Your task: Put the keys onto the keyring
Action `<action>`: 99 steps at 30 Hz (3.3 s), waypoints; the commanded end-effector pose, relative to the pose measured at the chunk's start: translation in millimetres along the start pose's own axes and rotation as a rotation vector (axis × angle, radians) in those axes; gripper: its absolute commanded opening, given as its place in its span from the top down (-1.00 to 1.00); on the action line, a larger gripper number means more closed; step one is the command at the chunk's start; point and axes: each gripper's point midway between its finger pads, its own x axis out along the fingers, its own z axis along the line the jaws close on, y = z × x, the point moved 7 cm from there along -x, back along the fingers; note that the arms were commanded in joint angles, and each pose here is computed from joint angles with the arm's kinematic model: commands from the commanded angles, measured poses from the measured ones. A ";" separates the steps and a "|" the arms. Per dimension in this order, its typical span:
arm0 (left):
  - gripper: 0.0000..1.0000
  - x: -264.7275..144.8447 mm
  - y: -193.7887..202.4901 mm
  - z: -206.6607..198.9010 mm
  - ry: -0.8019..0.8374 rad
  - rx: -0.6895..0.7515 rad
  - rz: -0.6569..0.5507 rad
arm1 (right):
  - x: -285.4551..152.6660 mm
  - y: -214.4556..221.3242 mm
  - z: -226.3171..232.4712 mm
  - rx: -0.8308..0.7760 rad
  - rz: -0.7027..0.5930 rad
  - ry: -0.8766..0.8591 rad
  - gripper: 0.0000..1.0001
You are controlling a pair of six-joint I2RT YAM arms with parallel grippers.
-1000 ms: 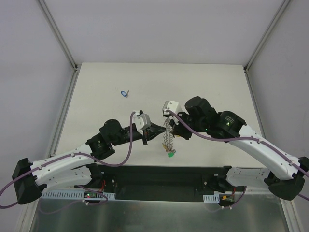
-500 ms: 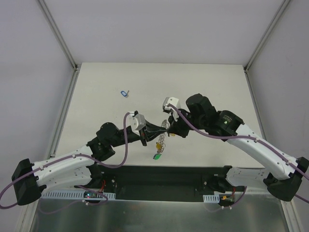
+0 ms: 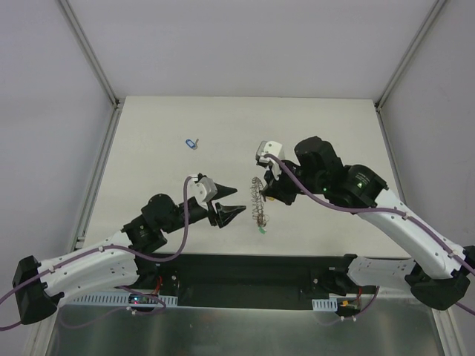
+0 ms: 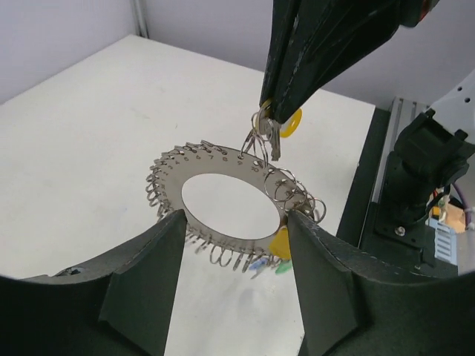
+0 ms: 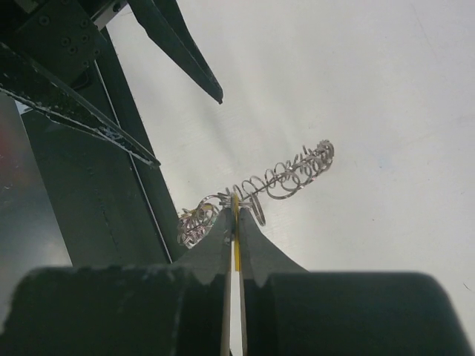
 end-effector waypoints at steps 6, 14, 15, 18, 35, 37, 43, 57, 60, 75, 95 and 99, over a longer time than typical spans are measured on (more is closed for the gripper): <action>-0.15 20.1 -11.5 -6.4 0.102 0.039 0.100 | -4.9 -10.8 -4.5 -0.044 0.019 0.008 0.98; -0.05 41.1 -19.4 -9.3 0.164 0.062 0.109 | -6.1 -9.3 -4.3 -0.024 0.036 0.021 0.98; -0.06 42.8 -19.0 -9.6 0.170 0.061 0.112 | -6.2 -10.1 -4.5 -0.024 0.035 0.024 0.98; -0.06 47.1 -17.8 -10.6 0.185 0.054 0.118 | -6.5 -11.6 -3.7 -0.021 0.036 0.030 0.98; 0.05 61.9 -11.3 -5.3 0.178 0.083 0.142 | -2.6 -14.6 3.7 -0.026 0.049 0.016 0.98; 0.10 62.2 -10.8 -5.4 0.176 0.082 0.144 | -2.6 -14.9 4.5 -0.027 0.050 0.013 0.98; 0.75 61.2 -8.4 -5.0 0.177 0.091 0.152 | -3.4 -16.1 6.6 -0.035 0.052 0.014 0.97; 1.00 34.4 -7.5 -7.5 0.186 0.143 0.153 | -29.5 9.7 -10.9 -0.063 0.114 0.154 0.98; 1.00 30.6 -9.2 -8.2 0.191 0.148 0.152 | -32.1 12.2 -8.9 -0.066 0.104 0.137 0.98; 1.00 36.6 -49.0 -13.9 0.191 0.118 -0.060 | 2.7 20.7 10.7 0.005 -0.007 -0.052 0.94; 1.00 26.9 -44.3 -20.6 0.277 0.185 -0.057 | -10.5 19.4 3.2 0.097 -0.203 -0.241 0.24; 1.00 24.8 -47.3 -24.2 0.310 0.200 -0.062 | -7.4 13.7 2.3 0.073 -0.228 -0.332 0.24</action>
